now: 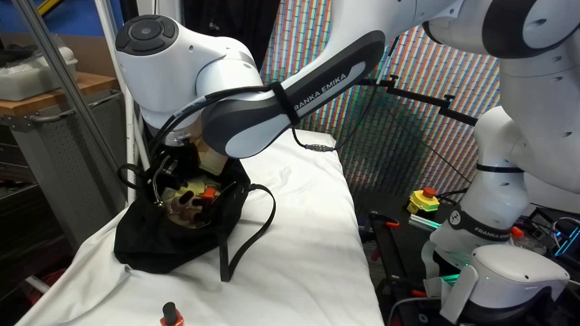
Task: Put all the nail polish in the black bag
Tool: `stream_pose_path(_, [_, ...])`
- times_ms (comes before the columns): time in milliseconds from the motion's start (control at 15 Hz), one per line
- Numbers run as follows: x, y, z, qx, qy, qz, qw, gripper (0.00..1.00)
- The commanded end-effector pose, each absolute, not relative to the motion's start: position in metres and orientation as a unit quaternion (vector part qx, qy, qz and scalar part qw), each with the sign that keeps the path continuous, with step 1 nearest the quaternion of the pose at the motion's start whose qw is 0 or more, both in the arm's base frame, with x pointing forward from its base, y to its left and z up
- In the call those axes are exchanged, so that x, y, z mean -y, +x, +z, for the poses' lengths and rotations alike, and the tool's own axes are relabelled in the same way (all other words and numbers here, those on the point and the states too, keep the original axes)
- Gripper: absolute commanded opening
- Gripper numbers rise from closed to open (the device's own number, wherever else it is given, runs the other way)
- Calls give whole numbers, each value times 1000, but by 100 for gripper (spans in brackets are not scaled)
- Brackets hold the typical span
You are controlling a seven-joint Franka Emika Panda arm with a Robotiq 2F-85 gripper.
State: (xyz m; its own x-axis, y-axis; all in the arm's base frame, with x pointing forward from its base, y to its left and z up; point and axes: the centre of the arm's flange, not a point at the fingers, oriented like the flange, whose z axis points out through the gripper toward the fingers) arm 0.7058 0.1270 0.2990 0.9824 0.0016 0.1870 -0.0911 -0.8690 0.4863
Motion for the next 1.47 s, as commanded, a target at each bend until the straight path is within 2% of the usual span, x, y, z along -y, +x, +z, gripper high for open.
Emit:
stream_pose_path(0, [-133, 689, 317, -5, 971, 62, 232, 100])
stream_pose_path(800, [-165, 558, 373, -27, 984, 22, 173, 100])
stream_pose_path(1400, [-199, 453, 319, -83, 984, -79, 134, 100])
